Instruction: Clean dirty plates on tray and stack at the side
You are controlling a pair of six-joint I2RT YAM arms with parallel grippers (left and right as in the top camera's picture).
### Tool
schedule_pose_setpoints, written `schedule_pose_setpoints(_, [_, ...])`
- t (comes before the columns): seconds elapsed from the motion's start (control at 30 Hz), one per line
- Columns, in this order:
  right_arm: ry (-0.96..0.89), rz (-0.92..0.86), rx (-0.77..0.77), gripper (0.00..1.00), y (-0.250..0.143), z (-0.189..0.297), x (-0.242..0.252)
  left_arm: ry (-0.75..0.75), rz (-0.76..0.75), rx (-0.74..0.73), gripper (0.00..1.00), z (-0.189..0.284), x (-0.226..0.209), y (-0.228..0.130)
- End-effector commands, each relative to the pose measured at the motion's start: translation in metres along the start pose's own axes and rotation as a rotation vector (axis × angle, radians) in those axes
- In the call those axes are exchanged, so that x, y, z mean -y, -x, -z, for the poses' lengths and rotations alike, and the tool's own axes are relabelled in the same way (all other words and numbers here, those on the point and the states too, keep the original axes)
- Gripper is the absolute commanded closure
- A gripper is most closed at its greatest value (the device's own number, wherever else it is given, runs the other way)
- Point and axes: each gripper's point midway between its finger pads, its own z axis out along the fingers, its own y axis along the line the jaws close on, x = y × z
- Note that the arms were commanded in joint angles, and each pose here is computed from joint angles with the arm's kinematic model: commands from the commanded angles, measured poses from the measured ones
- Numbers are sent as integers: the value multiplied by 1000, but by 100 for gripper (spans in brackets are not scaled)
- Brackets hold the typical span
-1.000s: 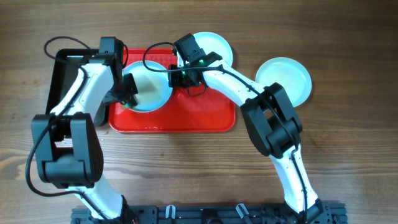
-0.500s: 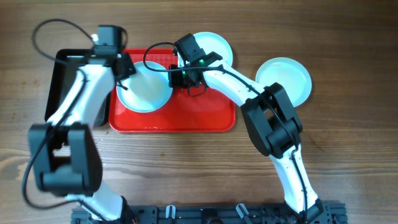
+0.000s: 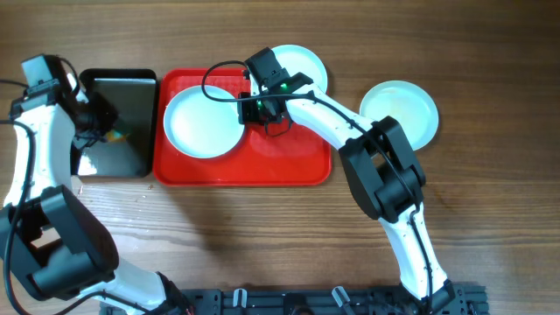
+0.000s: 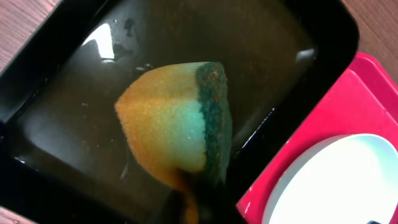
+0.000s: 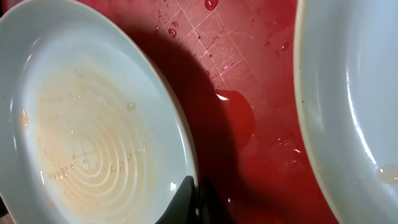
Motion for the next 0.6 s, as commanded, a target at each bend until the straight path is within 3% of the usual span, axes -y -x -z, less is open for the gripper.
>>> schedule_pose_setpoints(0.0, [9, 23, -31, 96, -5, -8, 4, -39, -12, -9, 20, 0, 8, 0])
schedule_pose_setpoints(0.03, [25, 46, -38, 96, -6, -7, 1, -39, -13, -9, 4, 1, 9, 0])
schedule_pose_setpoints(0.07, [34, 64, -44, 96, -7, -6, -1, -43, -13, -10, 0, 1, 9, -1])
schedule_pose_setpoints(0.23, [23, 89, -63, 94, -8, -2, -2, -42, -12, -21, 0, 18, 13, 4])
schedule_pose_setpoints(0.37, [21, 106, -69, 84, -10, -2, -1, -48, -19, -10, 0, 47, 23, 15])
schedule_pose_setpoints(0.5, [4, 112, -56, 82, -8, -3, -1, -66, -58, 2, 0, 61, 43, 17])
schedule_pose_setpoints(0.57, [-12, 114, -51, 75, -8, -6, 2, -76, -94, -7, 0, 59, 57, 11])
